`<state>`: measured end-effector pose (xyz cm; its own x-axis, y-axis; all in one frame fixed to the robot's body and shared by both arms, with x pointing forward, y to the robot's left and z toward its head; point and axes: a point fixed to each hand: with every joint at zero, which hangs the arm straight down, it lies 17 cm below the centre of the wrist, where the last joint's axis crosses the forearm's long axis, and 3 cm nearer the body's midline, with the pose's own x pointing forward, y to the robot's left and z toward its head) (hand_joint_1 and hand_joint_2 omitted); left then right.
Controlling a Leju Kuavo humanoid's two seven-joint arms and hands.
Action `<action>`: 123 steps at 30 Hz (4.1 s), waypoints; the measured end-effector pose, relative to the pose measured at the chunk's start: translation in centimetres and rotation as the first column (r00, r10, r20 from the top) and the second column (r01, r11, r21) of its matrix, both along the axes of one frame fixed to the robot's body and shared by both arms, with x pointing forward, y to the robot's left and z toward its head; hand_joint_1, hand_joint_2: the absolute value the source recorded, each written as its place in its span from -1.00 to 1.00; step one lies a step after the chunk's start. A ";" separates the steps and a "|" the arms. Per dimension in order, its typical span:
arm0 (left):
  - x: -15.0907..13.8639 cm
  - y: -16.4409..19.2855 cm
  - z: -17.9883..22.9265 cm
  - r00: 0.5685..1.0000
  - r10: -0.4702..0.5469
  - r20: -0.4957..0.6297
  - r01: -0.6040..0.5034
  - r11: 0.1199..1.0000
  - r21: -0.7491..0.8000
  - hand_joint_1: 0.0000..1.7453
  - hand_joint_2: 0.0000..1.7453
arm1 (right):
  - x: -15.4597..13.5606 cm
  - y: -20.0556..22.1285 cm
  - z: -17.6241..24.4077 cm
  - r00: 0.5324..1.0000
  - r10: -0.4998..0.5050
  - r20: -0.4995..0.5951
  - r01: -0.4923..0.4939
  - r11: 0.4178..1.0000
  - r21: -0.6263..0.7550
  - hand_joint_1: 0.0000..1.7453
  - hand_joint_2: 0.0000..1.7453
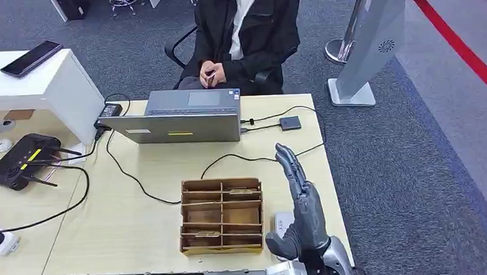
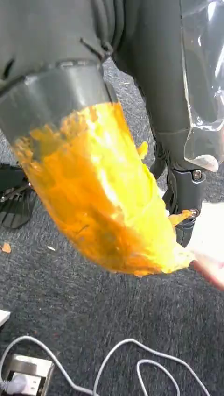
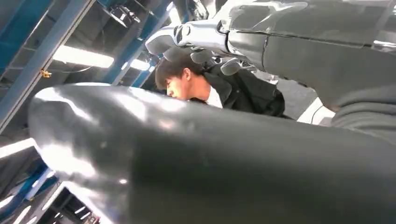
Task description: Pass the card to the sensor for recognition and then transmit it.
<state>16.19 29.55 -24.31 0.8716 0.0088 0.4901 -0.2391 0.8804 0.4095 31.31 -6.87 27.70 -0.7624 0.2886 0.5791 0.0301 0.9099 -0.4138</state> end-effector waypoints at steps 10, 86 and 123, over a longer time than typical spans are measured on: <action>-3.0 -0.4 -0.8 0.999 -0.005 -0.055 0.005 1.000 -0.005 -1.00 -1.00 | -1.7 -0.2 -0.9 1.000 0.000 -0.022 0.000 1.000 0.013 -1.00 -1.00; -4.4 -4.0 -1.6 0.965 -0.218 -0.143 0.212 0.976 -0.058 -1.00 -1.00 | 3.1 2.4 -9.0 0.982 -0.173 0.078 0.185 0.778 -0.601 -1.00 1.00; -4.0 -4.3 -1.7 0.947 -0.292 -0.137 0.285 0.956 -0.069 -1.00 -1.00 | 6.0 4.1 -12.7 0.986 -0.164 -0.011 0.110 0.707 -0.698 -0.98 1.00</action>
